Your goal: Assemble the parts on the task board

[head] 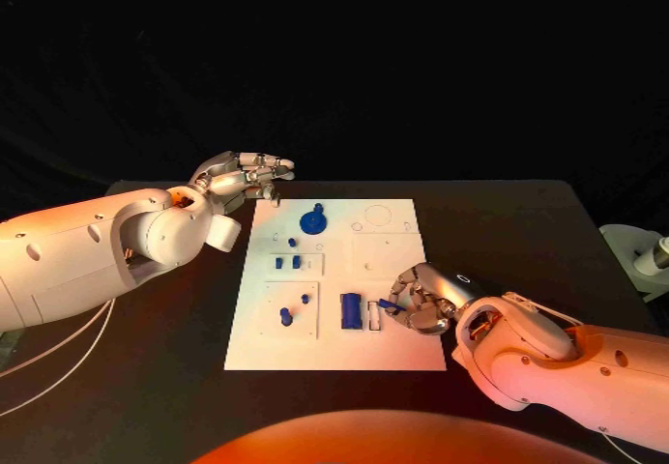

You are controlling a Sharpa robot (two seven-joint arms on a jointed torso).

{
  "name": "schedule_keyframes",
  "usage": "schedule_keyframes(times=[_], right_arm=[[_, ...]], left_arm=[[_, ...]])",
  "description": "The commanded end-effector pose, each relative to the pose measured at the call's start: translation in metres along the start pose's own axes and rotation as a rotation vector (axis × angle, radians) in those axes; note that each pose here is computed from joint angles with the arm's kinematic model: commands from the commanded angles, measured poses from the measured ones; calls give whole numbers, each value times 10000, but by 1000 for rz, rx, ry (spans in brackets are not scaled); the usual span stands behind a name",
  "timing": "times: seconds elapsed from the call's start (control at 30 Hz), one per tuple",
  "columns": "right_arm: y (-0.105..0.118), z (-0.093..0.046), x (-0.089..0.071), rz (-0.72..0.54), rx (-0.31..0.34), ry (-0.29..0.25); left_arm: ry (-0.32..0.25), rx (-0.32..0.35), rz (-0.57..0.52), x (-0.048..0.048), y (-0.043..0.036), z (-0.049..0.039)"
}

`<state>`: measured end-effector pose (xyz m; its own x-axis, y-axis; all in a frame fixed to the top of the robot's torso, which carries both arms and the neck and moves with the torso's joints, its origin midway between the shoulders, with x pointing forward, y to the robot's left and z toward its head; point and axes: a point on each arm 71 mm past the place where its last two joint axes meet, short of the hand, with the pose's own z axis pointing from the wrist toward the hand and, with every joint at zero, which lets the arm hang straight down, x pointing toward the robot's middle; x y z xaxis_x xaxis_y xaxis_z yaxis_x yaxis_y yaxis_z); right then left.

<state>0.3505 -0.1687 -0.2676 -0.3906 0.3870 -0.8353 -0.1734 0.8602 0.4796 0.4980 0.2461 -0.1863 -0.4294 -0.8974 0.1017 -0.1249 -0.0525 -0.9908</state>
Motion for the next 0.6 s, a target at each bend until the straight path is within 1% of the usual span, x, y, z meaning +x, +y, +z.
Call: schedule_keyframes(times=[0.03, 0.27, 0.6], right_arm=[[8, 29, 49, 73, 28, 30], [44, 74, 152, 97, 39, 85], [35, 120, 212, 81, 61, 127]], left_arm=[[20, 4, -10, 35, -9, 8], [20, 4, -10, 34, -9, 7], [22, 2, -10, 38, -8, 9]])
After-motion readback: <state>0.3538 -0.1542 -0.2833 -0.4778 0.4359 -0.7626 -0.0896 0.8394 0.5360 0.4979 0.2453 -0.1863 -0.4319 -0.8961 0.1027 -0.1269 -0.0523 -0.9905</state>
